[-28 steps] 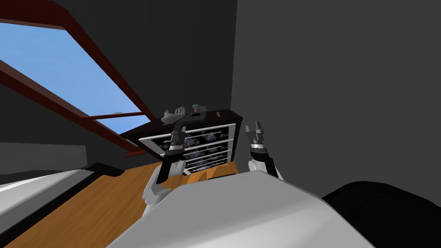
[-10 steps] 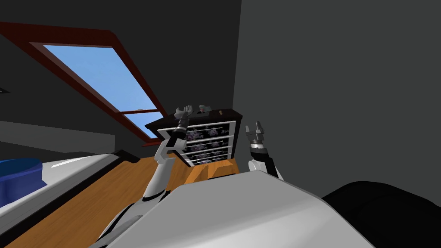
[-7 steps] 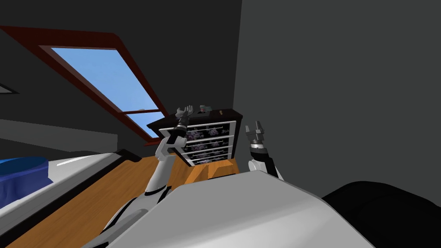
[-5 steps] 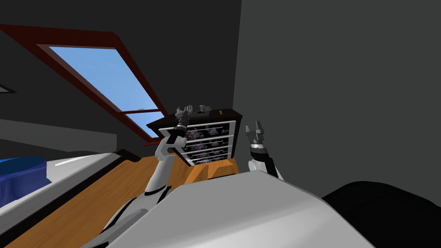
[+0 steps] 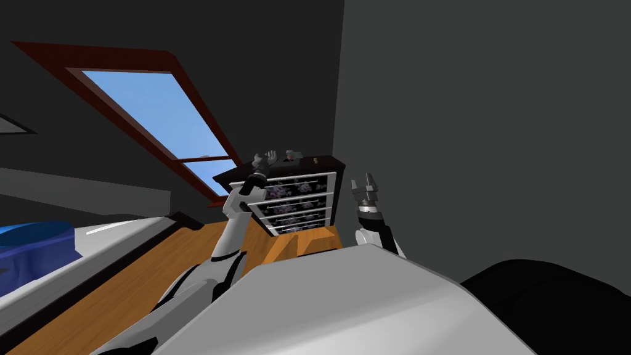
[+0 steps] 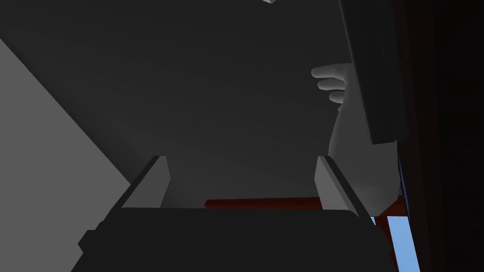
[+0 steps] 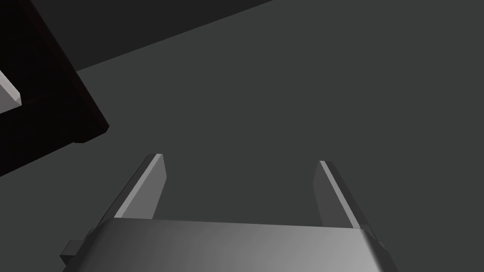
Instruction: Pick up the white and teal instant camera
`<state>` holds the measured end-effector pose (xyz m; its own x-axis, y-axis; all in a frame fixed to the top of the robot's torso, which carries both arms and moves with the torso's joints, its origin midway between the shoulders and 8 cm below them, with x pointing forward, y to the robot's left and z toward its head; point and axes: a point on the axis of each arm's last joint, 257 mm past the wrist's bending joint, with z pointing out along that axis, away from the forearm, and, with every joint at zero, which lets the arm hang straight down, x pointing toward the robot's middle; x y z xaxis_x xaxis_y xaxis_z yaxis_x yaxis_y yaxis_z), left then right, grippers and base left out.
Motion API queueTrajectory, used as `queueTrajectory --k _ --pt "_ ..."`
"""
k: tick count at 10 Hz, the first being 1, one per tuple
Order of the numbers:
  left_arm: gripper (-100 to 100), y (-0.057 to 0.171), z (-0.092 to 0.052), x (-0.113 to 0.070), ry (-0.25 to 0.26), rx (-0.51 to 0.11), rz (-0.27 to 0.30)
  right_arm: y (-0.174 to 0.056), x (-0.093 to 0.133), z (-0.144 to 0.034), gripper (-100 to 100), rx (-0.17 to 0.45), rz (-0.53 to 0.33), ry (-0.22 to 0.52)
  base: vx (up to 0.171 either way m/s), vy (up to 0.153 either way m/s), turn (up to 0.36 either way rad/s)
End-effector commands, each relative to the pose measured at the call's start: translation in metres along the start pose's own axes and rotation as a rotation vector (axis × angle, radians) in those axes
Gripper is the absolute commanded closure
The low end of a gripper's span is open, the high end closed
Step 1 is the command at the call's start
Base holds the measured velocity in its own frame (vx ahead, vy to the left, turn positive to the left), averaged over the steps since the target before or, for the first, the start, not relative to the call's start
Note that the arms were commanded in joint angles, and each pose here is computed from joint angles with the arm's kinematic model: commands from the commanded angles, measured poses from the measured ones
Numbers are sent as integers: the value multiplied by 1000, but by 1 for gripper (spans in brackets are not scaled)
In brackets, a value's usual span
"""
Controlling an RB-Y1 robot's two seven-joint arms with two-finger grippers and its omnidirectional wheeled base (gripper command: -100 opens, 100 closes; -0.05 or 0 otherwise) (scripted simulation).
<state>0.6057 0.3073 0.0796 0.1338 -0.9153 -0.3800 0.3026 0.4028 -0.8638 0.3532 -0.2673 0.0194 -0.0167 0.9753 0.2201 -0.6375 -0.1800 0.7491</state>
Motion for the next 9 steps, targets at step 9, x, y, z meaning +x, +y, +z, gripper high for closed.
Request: queueTrajectory --k 9 --pt "-100 4 55 -24 -29 -184 -27 0 0 0 0 0 0 0 -11 -3 7"
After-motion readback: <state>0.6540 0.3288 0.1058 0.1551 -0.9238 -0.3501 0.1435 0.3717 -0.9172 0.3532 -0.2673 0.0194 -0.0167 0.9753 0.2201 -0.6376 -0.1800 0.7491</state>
